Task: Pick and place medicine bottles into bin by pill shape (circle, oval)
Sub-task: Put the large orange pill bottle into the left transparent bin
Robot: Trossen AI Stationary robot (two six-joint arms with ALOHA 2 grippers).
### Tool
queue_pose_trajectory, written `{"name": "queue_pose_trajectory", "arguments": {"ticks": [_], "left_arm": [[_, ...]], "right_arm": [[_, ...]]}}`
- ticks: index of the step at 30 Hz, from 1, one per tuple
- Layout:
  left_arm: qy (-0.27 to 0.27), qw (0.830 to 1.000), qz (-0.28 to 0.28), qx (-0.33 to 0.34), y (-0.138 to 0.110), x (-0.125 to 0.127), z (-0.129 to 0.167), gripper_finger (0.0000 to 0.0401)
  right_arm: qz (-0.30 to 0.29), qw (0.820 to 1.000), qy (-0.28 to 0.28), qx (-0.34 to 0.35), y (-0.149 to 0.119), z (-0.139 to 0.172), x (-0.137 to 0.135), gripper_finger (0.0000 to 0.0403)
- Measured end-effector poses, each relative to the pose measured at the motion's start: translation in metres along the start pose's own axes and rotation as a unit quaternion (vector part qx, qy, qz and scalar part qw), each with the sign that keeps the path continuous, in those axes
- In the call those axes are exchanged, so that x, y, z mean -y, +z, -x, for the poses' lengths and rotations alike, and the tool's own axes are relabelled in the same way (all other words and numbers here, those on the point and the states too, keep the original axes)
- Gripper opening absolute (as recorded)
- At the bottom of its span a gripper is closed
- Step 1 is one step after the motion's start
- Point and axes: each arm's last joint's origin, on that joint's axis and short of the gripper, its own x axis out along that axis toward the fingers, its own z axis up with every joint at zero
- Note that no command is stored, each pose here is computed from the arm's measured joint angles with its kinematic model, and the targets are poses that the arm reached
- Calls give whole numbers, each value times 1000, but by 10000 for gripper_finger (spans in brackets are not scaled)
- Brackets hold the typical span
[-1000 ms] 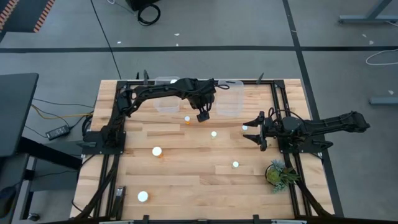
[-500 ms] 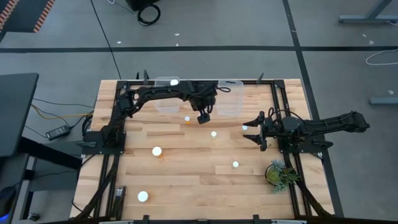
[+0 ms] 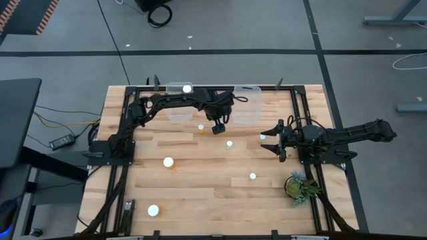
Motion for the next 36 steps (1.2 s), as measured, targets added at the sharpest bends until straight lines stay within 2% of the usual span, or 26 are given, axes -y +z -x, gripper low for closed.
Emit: {"name": "queue_pose_trajectory", "arguments": {"ticks": [9,21,36], "left_arm": [[1,1000,0,0,0,0,0,396],[1,1000,0,0,0,0,0,358],[1,1000,1,0,0,0,0,333]], "right_arm": [[0,1000,0,0,0,0,0,284],[0,1000,0,0,0,0,0,284],[0,1000,0,0,0,0,0,284]]}}
